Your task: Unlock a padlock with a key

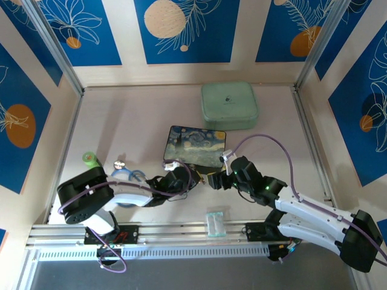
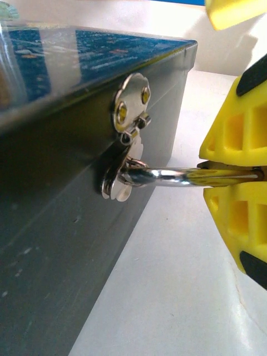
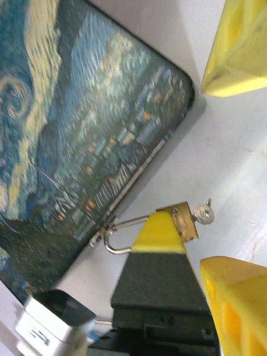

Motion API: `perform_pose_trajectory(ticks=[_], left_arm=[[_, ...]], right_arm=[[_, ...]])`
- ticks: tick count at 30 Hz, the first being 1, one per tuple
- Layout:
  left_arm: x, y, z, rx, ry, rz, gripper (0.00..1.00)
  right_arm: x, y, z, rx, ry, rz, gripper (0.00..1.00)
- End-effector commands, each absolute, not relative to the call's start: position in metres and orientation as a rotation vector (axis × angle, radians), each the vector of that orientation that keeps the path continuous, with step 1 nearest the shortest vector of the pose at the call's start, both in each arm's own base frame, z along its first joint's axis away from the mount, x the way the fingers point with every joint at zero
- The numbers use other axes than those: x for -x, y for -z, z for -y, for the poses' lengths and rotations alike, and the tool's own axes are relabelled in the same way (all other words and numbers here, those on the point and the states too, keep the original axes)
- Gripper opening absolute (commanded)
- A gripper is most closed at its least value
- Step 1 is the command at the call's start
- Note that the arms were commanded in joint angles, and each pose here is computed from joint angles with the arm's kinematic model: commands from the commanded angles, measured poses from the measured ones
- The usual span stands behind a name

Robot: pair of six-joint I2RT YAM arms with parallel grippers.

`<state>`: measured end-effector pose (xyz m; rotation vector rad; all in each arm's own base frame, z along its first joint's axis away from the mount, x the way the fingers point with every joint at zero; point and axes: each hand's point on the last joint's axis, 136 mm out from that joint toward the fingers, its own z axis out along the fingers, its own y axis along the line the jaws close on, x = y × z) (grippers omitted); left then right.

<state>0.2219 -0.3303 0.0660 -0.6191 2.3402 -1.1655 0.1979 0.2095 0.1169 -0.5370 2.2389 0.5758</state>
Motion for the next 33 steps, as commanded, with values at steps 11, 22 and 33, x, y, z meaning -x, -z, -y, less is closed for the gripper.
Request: perform_pose_trajectory(ticks=[11,22,33], left_arm=[[-0.228,-0.088,0.334,0.550,1.215,-2.301,0.00],[-0.227,-0.093,0.334,0.535,1.231,-2.291,0.00],[-0.228,-0.098,0.335,0.518,1.238,-2.282,0.00]], right_arm=[[-0.185,-0.082,-0.242,0.779,-0.507,-2.158,0.52],[-0.177,-0.063,-0.259,0.921,-0.533,-2.149,0.44],[-0.185,-0.052,-0.259,0.935,-0.467,-2.119,0.41]])
